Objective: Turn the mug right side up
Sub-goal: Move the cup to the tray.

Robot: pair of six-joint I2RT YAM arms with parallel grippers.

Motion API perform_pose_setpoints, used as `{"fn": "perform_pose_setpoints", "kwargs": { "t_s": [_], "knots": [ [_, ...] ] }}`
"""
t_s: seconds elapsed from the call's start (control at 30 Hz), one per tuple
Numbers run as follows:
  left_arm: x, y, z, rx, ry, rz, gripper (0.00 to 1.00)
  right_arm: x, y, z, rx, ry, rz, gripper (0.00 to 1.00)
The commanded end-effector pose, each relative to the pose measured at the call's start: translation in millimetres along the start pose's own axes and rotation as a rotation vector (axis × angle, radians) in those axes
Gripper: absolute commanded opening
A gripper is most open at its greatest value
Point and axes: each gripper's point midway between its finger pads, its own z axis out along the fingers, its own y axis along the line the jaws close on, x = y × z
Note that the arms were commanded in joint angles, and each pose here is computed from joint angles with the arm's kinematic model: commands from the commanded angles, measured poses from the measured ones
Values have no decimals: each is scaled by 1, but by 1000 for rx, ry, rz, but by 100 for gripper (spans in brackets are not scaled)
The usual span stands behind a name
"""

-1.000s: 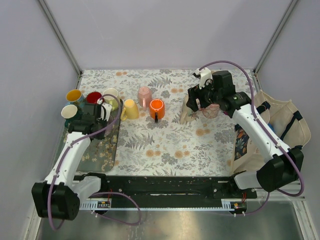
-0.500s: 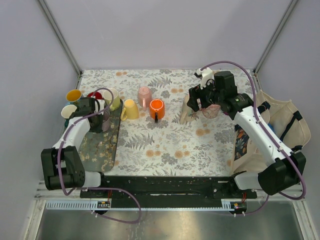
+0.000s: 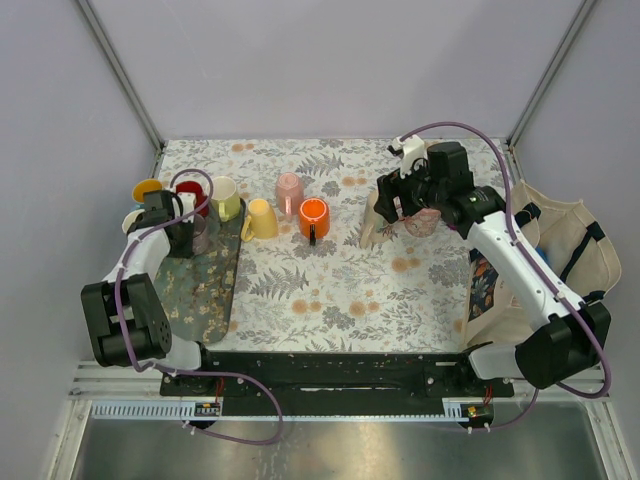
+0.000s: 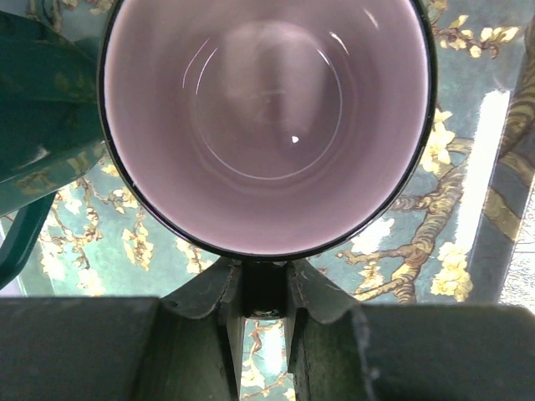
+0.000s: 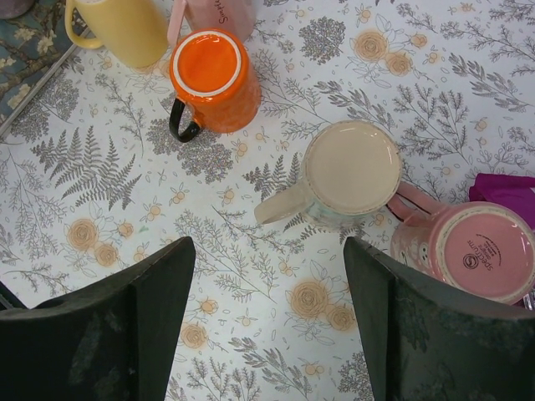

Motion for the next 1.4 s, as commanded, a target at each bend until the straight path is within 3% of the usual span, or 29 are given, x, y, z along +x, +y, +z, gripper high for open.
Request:
{"fn": "perform_pose_setpoints", "kwargs": {
  "t_s": [0.0,0.5,0.97,1.2,1.37],
  "knots": [
    [-1,15,3,-27,7,41,0,-23,-5,-1,12,-62,-15,81],
    [18,41,11,-79,73,83,0,-11,-4,1,7,-44,-6,81],
    [18,46,-3,-83,90,82,35,-8,-1,3,-10,-44,-5,81],
    [10,55,-36,-139,60,107,46,-9,0,7,-23,-35,-2,81],
    [-5,52,-76,-161,-34,88,52,-3,4,13,-69,-12,-24,81]
  ]
}}
